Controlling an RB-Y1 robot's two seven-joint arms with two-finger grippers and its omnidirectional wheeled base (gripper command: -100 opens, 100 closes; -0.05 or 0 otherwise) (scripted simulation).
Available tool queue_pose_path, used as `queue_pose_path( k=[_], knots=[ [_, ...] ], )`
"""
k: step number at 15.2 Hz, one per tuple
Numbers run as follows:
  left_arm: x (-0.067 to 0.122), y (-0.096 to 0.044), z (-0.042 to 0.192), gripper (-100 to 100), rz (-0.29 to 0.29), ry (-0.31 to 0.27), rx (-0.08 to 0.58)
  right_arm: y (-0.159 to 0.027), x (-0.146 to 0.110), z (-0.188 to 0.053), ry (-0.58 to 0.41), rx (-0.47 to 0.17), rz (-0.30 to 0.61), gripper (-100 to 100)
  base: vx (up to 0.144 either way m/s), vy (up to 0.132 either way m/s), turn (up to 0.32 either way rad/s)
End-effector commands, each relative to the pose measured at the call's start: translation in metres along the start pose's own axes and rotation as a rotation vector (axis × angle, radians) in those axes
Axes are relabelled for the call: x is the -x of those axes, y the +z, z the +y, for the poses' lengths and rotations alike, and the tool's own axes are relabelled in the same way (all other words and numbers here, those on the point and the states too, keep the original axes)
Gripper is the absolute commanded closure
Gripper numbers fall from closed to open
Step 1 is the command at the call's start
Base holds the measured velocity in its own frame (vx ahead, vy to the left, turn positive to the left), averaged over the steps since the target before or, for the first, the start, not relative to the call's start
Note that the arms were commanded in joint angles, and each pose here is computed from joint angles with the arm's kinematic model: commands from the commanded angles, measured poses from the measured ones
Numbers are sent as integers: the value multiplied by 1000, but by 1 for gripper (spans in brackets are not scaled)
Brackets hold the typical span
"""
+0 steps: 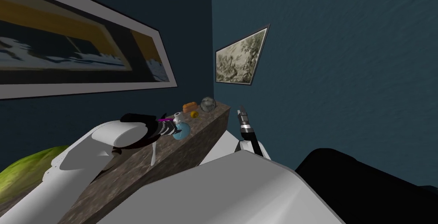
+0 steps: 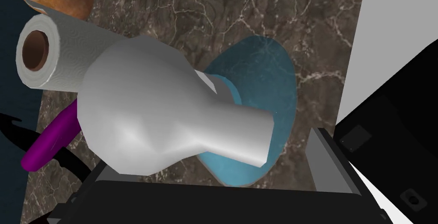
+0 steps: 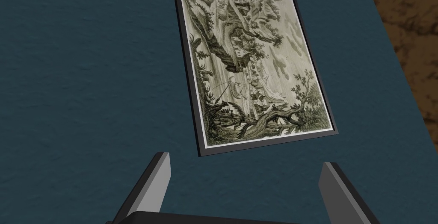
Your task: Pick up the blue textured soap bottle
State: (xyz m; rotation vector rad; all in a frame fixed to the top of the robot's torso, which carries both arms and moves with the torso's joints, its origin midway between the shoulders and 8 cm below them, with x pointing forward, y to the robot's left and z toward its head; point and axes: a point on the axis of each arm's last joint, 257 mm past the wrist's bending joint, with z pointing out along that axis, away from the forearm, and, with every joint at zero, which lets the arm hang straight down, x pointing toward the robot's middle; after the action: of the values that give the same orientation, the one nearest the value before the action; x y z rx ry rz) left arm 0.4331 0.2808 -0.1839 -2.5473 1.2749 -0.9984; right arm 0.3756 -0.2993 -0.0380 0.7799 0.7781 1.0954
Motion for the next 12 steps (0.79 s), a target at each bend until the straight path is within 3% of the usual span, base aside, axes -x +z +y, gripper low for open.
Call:
queue_pose_path(
  k=[1, 12],
  knots=[
    [3, -1, 3, -100, -19, -9, 15, 0, 0, 0, 0, 0, 0, 0, 13, 17, -31],
    [17, -21, 18, -100, -139, -88, 122, 0, 0, 0, 0, 0, 0, 0, 19, 21, -52]
  ],
)
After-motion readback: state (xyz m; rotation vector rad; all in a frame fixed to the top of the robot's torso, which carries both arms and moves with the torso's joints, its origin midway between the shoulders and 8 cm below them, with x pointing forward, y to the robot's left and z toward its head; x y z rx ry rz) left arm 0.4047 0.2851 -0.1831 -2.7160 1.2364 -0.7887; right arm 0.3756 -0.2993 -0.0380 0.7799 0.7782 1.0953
